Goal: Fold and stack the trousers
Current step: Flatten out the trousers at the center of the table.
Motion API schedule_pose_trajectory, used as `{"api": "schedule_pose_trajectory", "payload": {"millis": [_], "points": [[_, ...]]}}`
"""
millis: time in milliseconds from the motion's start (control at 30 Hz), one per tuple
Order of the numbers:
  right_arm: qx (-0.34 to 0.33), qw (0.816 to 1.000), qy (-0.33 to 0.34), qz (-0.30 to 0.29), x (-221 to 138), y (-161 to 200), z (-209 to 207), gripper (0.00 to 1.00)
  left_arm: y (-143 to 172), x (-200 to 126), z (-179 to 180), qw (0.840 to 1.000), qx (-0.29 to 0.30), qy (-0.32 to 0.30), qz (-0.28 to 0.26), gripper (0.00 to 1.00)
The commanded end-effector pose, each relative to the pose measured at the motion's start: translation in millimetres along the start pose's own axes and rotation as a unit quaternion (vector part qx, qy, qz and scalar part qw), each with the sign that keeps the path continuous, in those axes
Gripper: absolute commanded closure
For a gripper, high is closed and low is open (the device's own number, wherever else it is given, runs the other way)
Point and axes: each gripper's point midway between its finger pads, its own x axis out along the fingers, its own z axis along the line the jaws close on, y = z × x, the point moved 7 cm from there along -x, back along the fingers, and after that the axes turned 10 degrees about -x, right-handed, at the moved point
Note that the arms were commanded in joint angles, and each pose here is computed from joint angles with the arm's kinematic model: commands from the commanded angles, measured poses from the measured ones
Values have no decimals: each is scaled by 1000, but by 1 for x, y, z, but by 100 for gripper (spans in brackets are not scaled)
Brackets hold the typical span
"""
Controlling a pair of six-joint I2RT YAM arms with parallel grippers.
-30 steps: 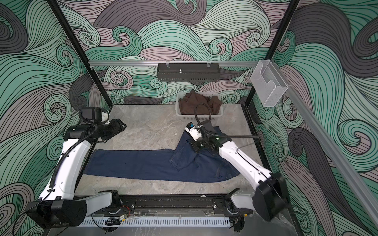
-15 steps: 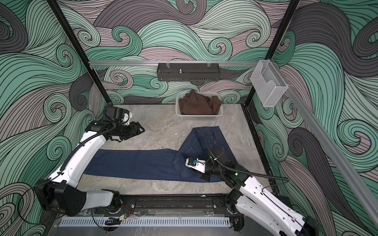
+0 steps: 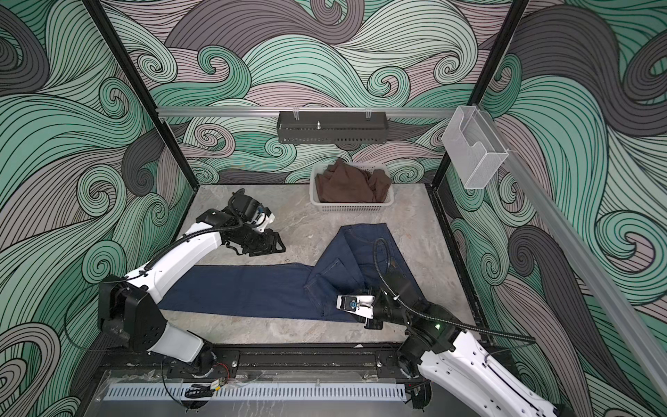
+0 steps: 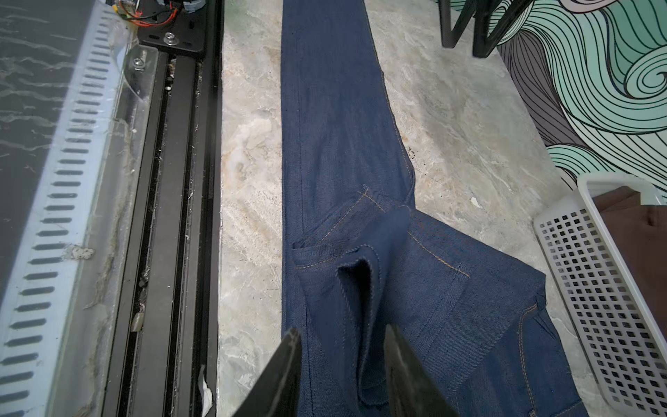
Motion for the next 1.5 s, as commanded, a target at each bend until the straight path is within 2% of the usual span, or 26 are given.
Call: {"api": "schedule_pose_trajectory", "payload": {"millis": [0,100,167,200,300,400,500,700,833,1000,1133,1367,1433,1467], "points": [[5,1000,-4,7,7,3,0,65,-2,6,-18,1000,21,18,11,37],[7,1000,-22,17,10,6,4,77,-3,18,-30,999,31,22,19,37],[6,1000,-19,12,7,6,6,91,-1,30,-38,999,37,22,28,38],[5,1000,-11,9,6,6,5,94,0,36,-41,998,42,21,34,39],[1,1000,13,3,0,4,2,97,8,60,-40,997,45,-2,68,45],[0,1000,26,3,-5,2,-1,95,22,82,-26,994,44,-25,100,47],[4,999,50,-3,-10,-2,-7,88,34,98,-13,991,43,-36,120,44],[46,992,116,-9,-13,-6,-25,65,51,122,-17,987,56,-29,146,40],[72,989,131,0,-12,-4,-32,61,53,137,-22,986,57,-26,154,40],[80,986,144,-1,-14,-4,-36,61,53,151,-21,985,55,-31,162,42],[84,985,150,2,-15,-2,-37,61,57,159,-23,983,57,-29,174,51],[119,976,180,8,-17,5,-43,60,55,152,-33,985,65,-16,162,91],[135,972,193,8,-18,7,-46,59,52,146,-37,985,68,-14,156,99],[144,969,199,9,-18,8,-48,58,51,142,-39,986,70,-17,151,100]]}}
